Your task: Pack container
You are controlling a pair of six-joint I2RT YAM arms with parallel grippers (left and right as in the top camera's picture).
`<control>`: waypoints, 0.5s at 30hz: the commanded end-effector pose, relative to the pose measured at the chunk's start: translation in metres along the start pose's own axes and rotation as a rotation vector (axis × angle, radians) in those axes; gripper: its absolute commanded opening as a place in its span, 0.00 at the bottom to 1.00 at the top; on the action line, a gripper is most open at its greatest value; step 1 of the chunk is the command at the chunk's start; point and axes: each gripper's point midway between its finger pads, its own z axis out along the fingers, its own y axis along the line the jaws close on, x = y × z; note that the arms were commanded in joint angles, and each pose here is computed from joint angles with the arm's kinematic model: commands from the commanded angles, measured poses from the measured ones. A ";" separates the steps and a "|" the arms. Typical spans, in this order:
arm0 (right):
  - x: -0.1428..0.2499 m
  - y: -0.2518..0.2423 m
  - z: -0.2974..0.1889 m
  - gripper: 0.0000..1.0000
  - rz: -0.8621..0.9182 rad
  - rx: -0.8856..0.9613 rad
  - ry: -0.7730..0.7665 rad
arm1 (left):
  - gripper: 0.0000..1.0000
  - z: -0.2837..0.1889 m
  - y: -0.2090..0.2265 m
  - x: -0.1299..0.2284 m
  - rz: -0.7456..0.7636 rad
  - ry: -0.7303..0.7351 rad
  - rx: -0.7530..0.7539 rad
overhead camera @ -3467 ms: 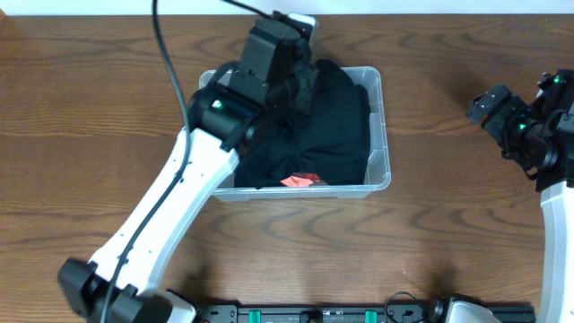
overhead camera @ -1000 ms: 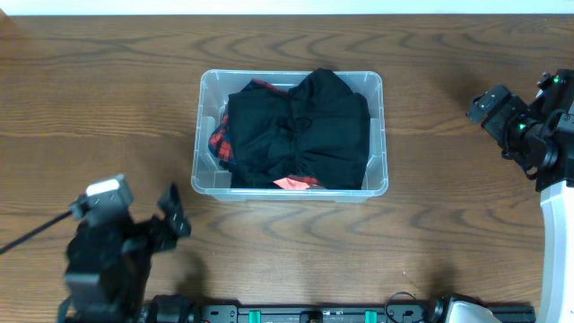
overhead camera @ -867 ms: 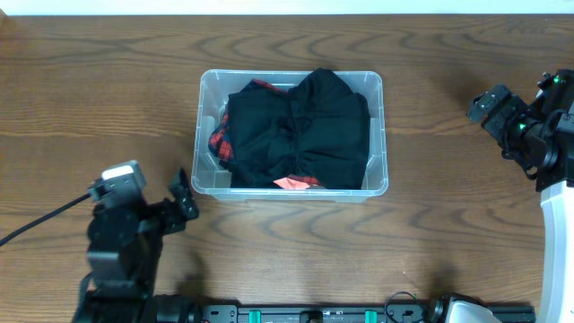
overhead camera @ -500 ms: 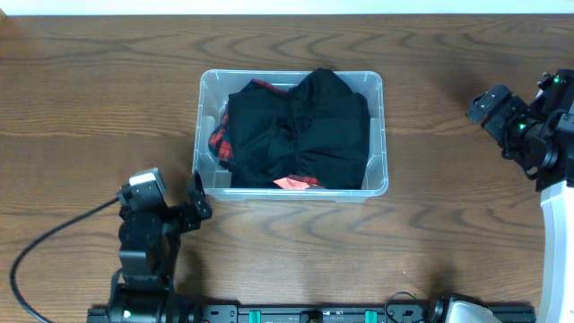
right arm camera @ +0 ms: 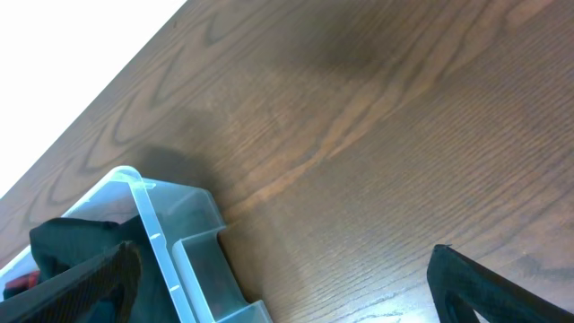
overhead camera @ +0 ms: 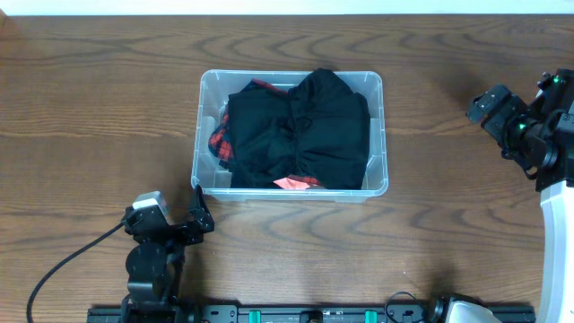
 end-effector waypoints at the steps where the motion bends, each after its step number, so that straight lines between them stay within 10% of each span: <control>1: -0.002 -0.003 -0.001 0.99 0.011 0.006 -0.007 | 0.98 0.000 0.002 0.002 -0.009 -0.021 -0.002; 15: -0.002 -0.003 -0.001 0.99 0.011 0.006 -0.007 | 0.98 0.006 0.007 0.018 -0.004 0.017 -0.014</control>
